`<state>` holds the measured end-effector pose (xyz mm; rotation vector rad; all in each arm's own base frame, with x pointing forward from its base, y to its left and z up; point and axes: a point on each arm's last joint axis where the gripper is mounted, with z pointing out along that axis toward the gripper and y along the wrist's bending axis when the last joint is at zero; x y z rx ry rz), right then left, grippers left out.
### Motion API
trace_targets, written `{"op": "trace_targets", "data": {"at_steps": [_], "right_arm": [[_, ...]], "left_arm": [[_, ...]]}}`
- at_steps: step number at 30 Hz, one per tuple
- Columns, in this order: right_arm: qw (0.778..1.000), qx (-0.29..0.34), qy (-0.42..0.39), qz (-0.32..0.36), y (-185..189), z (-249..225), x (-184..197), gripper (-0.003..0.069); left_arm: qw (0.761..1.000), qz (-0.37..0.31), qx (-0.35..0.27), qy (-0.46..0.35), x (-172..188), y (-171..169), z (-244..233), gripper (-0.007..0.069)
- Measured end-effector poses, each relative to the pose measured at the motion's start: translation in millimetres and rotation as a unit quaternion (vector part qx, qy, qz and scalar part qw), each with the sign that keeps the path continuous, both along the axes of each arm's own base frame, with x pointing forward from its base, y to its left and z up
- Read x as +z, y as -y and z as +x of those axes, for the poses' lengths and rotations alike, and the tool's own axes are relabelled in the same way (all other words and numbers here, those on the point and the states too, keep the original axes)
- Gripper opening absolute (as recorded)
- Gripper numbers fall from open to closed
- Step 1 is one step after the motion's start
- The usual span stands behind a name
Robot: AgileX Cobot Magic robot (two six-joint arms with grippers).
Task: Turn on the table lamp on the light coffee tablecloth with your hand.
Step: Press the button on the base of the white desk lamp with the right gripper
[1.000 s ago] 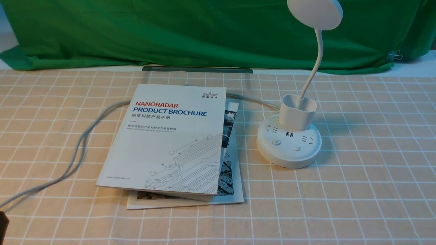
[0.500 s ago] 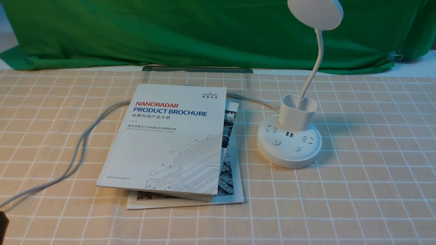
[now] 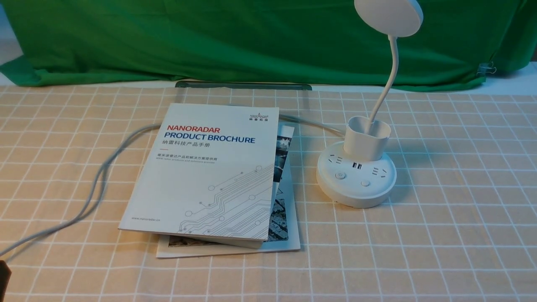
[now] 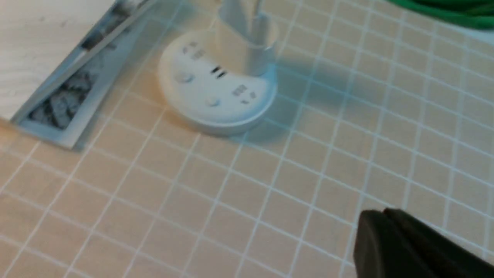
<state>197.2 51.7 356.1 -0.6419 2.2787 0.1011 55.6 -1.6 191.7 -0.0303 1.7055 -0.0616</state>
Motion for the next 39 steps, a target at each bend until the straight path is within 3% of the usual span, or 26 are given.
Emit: {"op": "trace_targets", "data": {"at_steps": [5, 9, 15, 26, 39], "right_arm": [[0.993, 0.079, -0.062, -0.063, -44.6, 40.4, -26.7, 0.0029], [0.987, 0.098, -0.098, -0.084, -69.9, 73.8, -45.9, 0.0029], [0.984, 0.084, -0.13, -0.091, -89.8, 118.5, -82.9, 0.0029], [0.984, 0.078, -0.136, -0.088, -111.2, 153.9, -148.4, 0.0029], [0.986, 0.072, -0.125, -0.089, -114.5, 164.1, -167.9, 0.003]], "left_arm": [[1.0, 0.0, 0.0, 0.0, 0.0, 0.0, 0.0, 0.0021], [1.0, 0.0, 0.0, 0.0, 0.0, 0.0, 0.0, 0.0021], [1.0, 0.0, 0.0, 0.0, 0.0, 0.0, 0.0, 0.0021], [1.0, 0.0, 0.0, 0.0, 0.0, 0.0, 0.0, 0.0021], [1.0, 0.0, 0.0, 0.0, 0.0, 0.0, 0.0, 0.0021]]}}
